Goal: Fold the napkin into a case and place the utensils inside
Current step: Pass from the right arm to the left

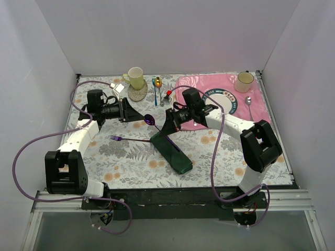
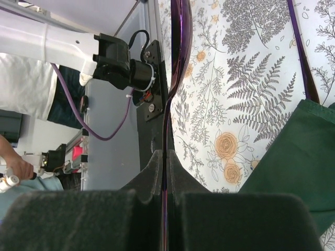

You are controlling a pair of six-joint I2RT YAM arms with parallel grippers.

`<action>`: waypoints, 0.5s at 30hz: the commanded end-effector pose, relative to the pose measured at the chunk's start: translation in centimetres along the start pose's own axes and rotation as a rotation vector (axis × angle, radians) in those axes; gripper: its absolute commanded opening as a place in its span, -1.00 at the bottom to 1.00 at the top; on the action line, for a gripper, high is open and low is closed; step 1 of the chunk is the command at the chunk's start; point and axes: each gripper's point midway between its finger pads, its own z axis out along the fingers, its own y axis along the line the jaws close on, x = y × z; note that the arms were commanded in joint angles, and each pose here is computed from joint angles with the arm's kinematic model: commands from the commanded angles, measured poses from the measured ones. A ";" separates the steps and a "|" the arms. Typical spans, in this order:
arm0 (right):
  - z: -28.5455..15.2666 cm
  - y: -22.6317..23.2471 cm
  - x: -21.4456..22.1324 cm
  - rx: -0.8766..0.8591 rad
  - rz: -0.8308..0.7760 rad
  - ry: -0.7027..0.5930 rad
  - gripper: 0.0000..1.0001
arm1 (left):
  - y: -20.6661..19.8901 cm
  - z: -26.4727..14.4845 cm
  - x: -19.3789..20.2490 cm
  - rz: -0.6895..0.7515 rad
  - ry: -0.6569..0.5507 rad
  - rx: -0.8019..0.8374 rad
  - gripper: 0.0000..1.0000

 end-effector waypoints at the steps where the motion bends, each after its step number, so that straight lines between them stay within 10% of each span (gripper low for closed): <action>1: -0.1 2.0 -1.2 -0.042 -0.036 -0.033 -0.97 | -1.7 0.7 -0.8 0.054 -0.022 0.022 -0.15; 11: 0.1 2.4 -1.0 -0.066 -0.030 -0.023 -0.90 | -1.7 2.0 -0.1 0.060 0.006 0.034 -1.00; 15: -1.0 1.7 -0.9 -0.017 -0.033 -0.031 0.25 | 0.5 2.0 0.7 0.043 0.038 -0.016 -1.00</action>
